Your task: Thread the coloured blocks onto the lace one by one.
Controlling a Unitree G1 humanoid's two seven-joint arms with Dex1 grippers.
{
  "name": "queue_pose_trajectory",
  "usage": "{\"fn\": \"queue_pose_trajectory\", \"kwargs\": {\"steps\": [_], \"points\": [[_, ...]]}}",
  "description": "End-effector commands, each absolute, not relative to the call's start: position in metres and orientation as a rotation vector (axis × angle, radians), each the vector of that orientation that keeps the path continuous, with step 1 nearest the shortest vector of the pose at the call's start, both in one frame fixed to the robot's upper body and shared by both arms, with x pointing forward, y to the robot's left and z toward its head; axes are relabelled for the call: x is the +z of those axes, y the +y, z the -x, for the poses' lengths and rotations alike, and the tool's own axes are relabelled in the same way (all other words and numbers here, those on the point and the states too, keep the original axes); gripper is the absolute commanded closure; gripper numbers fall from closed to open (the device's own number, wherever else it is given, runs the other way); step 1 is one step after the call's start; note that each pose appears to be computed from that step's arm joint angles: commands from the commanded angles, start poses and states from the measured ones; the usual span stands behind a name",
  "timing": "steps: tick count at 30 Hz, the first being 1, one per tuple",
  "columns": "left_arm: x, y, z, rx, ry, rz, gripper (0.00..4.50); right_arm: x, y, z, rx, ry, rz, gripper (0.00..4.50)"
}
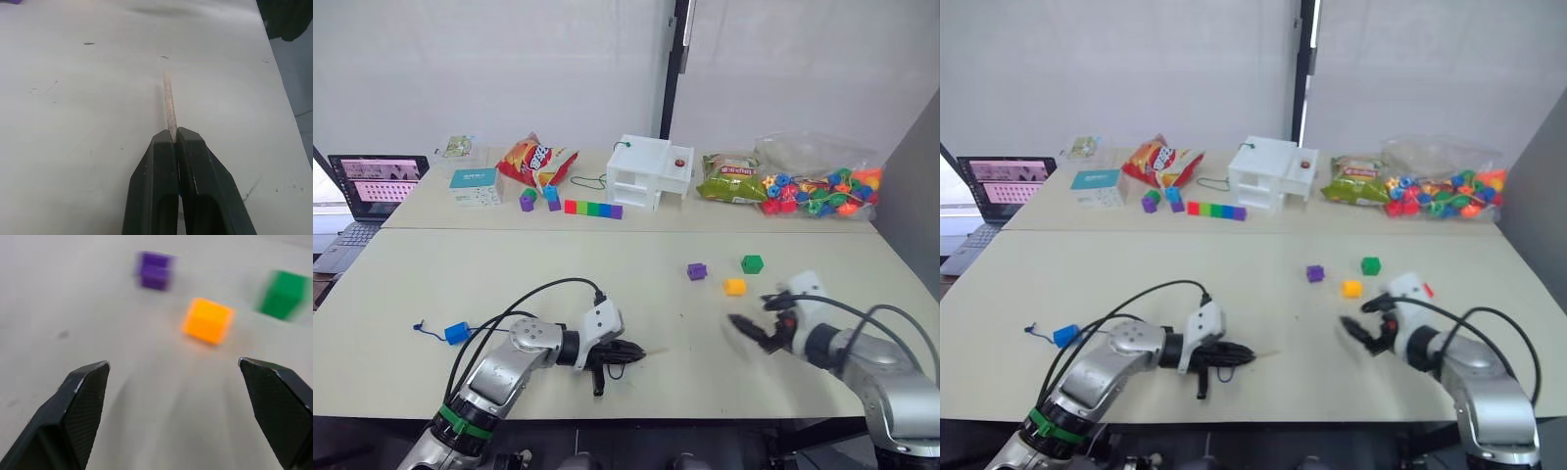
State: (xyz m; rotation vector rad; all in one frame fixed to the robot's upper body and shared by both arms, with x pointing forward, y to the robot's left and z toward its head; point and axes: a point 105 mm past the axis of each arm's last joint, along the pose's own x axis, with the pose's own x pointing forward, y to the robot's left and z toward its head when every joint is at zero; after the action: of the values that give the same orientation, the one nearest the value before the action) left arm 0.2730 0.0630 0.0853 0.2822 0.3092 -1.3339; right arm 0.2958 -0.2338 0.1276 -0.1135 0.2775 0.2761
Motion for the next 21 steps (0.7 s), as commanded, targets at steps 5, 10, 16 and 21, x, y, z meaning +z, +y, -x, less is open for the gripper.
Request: {"fn": "queue_pose_trajectory", "kwargs": {"steps": [5,10,16,21], "points": [[0.099,0.059,-0.268,-1.34,0.259,-0.265,4.5,0.137,-0.272,-0.312,-0.044,0.173,0.094,0.02],[0.1,0.057,-0.268,-1.329,0.251,-0.262,4.5,0.129,-0.292,-0.341,-0.205,0.202,0.047,0.02],[0.1,0.058,-0.267,-1.318,0.249,-0.26,4.5,0.113,-0.301,-0.361,-0.27,0.275,0.028,0.02],[0.1,0.058,-0.266,-1.308,0.248,-0.258,4.5,0.109,-0.303,-0.369,-0.263,0.282,0.015,0.84]]}}
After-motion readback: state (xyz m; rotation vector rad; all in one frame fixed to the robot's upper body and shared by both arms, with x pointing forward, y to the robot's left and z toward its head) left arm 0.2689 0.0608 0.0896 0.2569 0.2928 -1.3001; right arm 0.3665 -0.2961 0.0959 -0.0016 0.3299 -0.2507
